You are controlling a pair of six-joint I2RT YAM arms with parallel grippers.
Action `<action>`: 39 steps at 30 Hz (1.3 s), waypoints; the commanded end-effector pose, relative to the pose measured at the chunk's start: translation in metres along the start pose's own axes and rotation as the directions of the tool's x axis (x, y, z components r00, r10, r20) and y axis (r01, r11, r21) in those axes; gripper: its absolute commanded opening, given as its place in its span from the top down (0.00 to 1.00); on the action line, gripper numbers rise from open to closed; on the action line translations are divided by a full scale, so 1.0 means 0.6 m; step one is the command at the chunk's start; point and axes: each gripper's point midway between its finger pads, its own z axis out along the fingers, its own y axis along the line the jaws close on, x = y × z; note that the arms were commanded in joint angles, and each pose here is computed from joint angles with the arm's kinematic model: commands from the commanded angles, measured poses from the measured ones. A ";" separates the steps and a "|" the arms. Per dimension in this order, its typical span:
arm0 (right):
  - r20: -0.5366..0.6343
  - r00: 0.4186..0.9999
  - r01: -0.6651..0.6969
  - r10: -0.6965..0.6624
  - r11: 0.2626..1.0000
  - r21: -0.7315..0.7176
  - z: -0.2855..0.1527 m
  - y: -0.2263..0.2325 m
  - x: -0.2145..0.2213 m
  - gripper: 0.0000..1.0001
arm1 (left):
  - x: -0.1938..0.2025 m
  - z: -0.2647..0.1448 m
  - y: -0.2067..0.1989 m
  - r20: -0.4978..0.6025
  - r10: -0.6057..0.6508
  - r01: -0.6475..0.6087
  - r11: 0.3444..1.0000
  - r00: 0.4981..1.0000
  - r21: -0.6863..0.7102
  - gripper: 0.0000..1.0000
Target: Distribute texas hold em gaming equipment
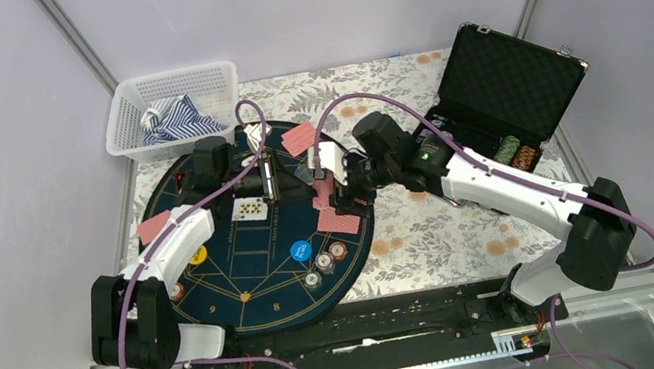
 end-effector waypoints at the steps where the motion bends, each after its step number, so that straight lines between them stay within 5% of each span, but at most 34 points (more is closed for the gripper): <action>1: 0.093 0.993 0.066 -0.071 0.996 0.054 -0.021 -0.011 -0.051 0.86 | -0.009 -0.010 -0.016 0.015 0.061 -0.062 0.998 0.998 0.022 0.60; 10: 0.081 0.994 0.068 -0.073 0.995 0.066 -0.017 -0.015 -0.042 0.87 | -0.017 -0.030 -0.039 0.050 0.091 -0.094 0.993 0.995 0.067 0.71; 15: 0.083 0.994 0.065 -0.069 0.996 0.061 -0.012 -0.015 -0.043 0.87 | -0.012 -0.027 -0.051 0.042 0.119 -0.122 0.989 0.992 0.079 0.45; 19: 0.088 0.994 0.056 -0.060 0.997 0.053 -0.008 -0.015 -0.045 0.87 | -0.007 -0.010 -0.043 0.012 0.119 -0.119 0.992 0.993 0.047 0.41; 39: 0.079 0.995 0.051 -0.057 0.995 0.085 -0.014 -0.019 -0.036 0.88 | -0.020 -0.049 0.007 0.064 0.040 -0.038 0.999 0.997 -0.035 0.99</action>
